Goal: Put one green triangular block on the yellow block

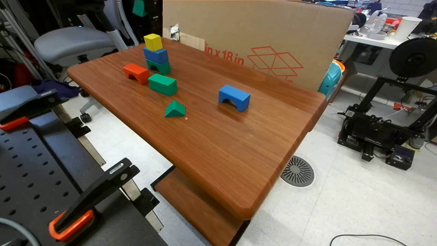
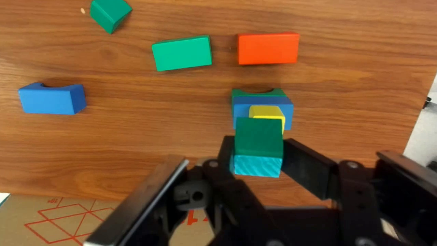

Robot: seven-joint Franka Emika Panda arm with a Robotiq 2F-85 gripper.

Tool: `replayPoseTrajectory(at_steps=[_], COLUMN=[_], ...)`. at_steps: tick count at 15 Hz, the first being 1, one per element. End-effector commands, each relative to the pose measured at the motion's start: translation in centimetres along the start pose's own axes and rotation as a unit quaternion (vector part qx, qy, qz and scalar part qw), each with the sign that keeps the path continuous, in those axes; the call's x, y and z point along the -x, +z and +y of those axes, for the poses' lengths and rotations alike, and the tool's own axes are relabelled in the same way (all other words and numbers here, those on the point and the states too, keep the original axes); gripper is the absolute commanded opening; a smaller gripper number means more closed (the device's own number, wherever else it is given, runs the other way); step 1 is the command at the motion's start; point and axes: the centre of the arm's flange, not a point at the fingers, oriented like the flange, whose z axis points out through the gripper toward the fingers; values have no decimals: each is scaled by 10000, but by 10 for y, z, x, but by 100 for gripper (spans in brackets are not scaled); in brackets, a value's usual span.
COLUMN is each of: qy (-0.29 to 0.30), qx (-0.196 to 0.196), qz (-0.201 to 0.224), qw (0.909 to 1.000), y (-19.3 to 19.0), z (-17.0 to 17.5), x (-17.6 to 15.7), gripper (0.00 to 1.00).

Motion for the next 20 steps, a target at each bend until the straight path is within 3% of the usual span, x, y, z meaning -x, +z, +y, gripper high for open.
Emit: replayPoseTrajectory(at_steps=[1,20], qy=[-161,-267], qx=[148,183], qz=[82,-123], qw=[9997,9994], y=[15,53], z=[-8,-26], x=[-19,-30], gripper=[15,15])
